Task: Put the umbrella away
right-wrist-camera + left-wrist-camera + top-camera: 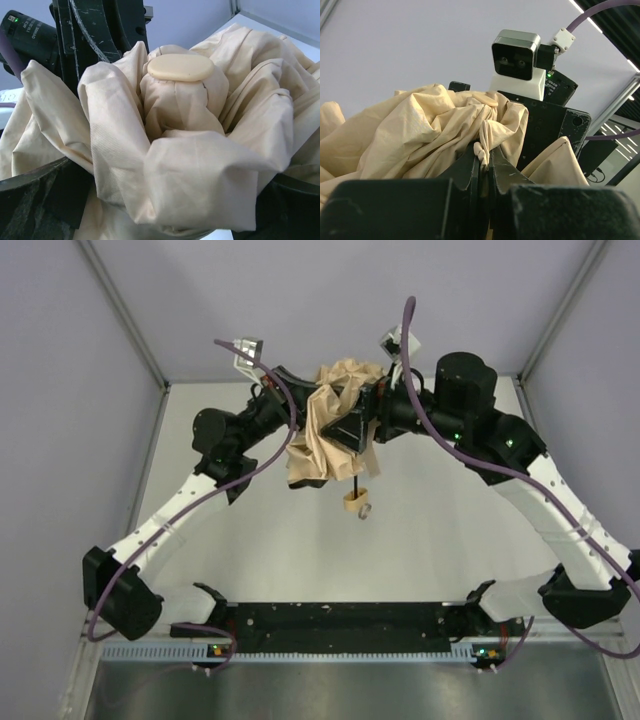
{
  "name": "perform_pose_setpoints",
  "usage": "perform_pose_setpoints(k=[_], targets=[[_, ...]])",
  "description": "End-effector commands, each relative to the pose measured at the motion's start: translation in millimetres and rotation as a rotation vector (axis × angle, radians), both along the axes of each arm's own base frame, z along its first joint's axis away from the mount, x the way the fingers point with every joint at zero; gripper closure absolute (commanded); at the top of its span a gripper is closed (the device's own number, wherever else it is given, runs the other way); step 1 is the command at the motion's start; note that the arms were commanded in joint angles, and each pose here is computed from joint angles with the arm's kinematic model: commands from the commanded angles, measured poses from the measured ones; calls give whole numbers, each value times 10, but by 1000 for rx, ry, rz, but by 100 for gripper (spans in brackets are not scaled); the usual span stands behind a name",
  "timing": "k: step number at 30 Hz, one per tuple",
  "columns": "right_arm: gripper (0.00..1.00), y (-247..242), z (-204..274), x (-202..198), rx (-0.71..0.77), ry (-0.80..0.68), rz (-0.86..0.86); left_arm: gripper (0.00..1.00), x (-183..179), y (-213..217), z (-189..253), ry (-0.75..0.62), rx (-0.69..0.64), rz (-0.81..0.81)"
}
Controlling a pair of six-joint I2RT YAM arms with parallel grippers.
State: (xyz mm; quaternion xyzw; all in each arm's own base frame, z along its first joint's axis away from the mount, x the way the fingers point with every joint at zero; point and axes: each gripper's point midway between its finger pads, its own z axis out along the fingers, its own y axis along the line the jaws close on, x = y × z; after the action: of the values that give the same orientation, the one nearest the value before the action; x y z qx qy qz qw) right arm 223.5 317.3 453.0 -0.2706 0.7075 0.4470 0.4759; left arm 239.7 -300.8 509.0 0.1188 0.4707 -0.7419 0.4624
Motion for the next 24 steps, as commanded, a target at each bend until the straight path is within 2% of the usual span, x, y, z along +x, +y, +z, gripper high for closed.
perform_pose_setpoints(k=[1, 3, 5, 8, 11, 13, 16, 21, 23, 24], targets=[[1, 172, -208, 26, -9, 22, 30, 100, -638, 184, 642, -182, -141, -66], [3, 235, -214, 0, 5, 35, 61, 100, -682, 161, 672, -185, -152, -77], [16, 302, -152, -52, 40, 40, 107, 100, -724, 143, 718, -199, -158, -83], [41, 356, -3, -159, 106, 37, 173, 100, -731, 117, 748, -201, -146, -77], [81, 370, 84, -252, 152, 38, 217, 100, -666, 79, 703, -180, -107, -46], [100, 339, 118, -318, 166, 28, 235, 100, -574, 44, 605, -152, -54, -4], [100, 252, 70, -388, 165, 23, 230, 99, -460, 86, 518, -119, 7, 91], [100, 83, 25, -489, 169, 9, 209, 69, -210, 180, 338, -48, 121, 225], [100, 14, 47, -514, 173, 2, 189, 50, -109, 241, 251, -3, 159, 270], [100, -14, 25, -505, 168, 7, 175, 45, -89, 288, 221, 8, 171, 294]])
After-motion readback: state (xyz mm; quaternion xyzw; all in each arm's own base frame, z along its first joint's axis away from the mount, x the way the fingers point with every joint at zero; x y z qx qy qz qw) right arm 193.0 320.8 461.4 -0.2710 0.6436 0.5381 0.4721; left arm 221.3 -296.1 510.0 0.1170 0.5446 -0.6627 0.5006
